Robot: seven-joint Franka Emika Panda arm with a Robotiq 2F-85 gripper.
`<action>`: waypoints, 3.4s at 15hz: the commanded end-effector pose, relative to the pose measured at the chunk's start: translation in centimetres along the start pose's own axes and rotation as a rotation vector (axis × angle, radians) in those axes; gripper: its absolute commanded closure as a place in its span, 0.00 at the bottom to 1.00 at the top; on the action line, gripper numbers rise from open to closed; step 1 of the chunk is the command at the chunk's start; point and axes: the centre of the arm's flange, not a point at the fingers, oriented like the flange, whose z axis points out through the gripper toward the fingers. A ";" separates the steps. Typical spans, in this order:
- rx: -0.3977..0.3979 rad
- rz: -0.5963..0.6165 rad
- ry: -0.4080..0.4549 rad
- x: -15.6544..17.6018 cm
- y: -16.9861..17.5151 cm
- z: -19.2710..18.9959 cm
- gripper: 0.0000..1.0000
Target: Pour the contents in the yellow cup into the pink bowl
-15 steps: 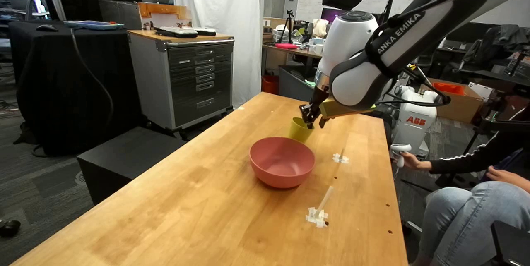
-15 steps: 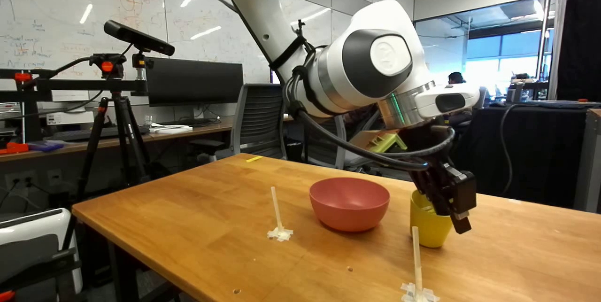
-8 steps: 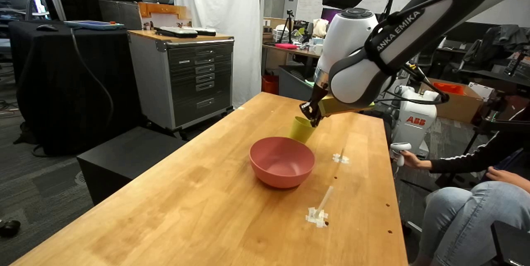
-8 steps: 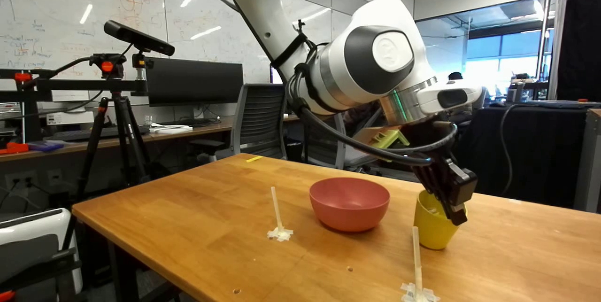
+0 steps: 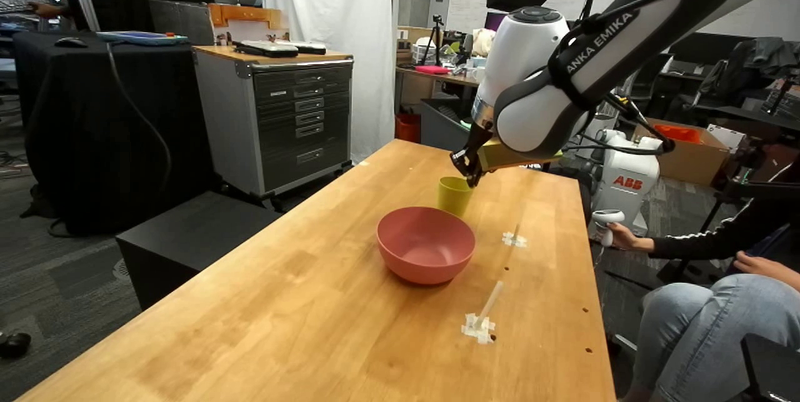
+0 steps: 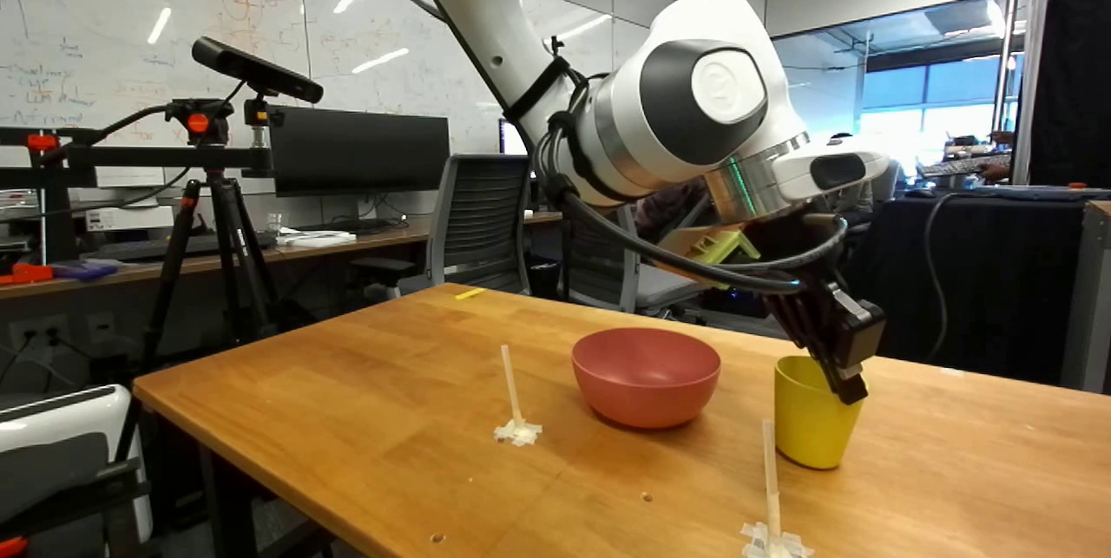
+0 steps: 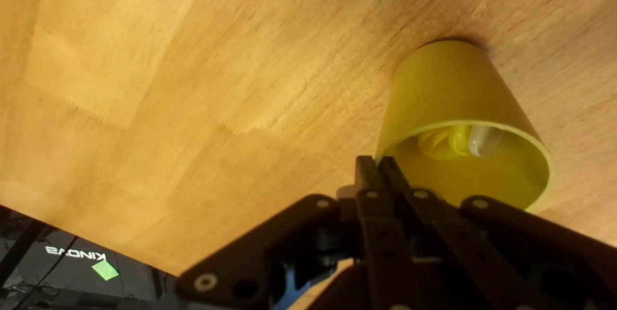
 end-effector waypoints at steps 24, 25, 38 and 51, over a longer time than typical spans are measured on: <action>-0.053 -0.088 0.082 -3.4 1.1 -1.1 0.65; -0.055 -0.085 0.080 -3.4 1.2 -1.0 0.60; -0.054 -0.069 0.078 -3.0 1.3 -1.2 0.95; -0.054 0.003 0.038 -2.9 2.0 -0.6 0.36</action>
